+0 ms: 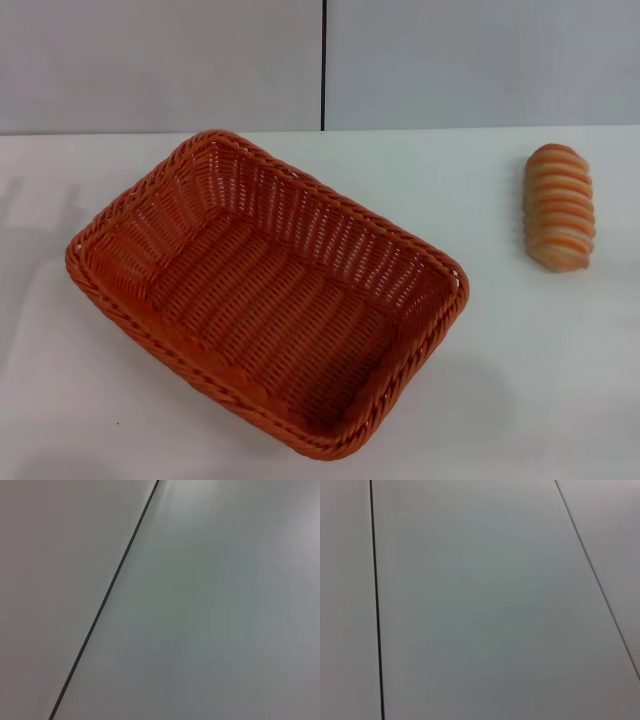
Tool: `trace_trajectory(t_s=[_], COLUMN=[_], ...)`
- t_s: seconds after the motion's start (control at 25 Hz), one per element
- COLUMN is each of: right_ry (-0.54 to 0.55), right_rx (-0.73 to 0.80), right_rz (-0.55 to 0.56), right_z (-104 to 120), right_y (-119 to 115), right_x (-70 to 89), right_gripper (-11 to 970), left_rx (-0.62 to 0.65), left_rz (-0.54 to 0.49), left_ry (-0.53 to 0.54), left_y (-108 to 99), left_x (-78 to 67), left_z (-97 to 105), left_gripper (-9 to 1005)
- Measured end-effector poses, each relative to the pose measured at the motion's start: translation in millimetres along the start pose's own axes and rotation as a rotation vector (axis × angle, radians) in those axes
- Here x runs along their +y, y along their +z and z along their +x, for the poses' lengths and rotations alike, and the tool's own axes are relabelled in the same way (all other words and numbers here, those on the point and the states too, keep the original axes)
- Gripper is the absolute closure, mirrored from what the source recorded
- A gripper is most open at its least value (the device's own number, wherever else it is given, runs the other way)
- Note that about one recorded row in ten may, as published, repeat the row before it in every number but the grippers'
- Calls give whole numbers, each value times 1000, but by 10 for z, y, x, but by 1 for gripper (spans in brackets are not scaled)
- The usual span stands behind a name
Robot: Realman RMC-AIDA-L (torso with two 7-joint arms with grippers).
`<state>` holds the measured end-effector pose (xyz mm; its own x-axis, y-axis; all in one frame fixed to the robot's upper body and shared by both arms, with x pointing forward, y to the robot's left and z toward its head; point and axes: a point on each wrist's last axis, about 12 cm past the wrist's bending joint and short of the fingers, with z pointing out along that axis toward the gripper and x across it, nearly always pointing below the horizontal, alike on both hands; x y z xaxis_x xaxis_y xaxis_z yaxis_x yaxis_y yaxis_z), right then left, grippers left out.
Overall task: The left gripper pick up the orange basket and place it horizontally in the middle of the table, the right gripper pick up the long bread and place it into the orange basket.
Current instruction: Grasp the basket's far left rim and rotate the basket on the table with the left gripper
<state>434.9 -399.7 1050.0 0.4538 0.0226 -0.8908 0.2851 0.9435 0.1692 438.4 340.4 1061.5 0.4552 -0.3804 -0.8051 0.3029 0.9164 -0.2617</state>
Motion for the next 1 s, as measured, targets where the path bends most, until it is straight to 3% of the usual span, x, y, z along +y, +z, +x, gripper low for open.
trace_trajectory(t_s=[0.6, 1.0], right_ry=[9, 16], right_rx=[9, 11], right_rz=[-4, -3], right_z=[23, 31], right_y=[21, 15], right_x=[33, 46], right_gripper=[352, 352], left_rx=[-2, 2], left_rz=[0, 84], left_ry=[0, -148], left_y=[34, 207], left_x=[12, 108], left_z=[4, -87], left_gripper=[185, 187])
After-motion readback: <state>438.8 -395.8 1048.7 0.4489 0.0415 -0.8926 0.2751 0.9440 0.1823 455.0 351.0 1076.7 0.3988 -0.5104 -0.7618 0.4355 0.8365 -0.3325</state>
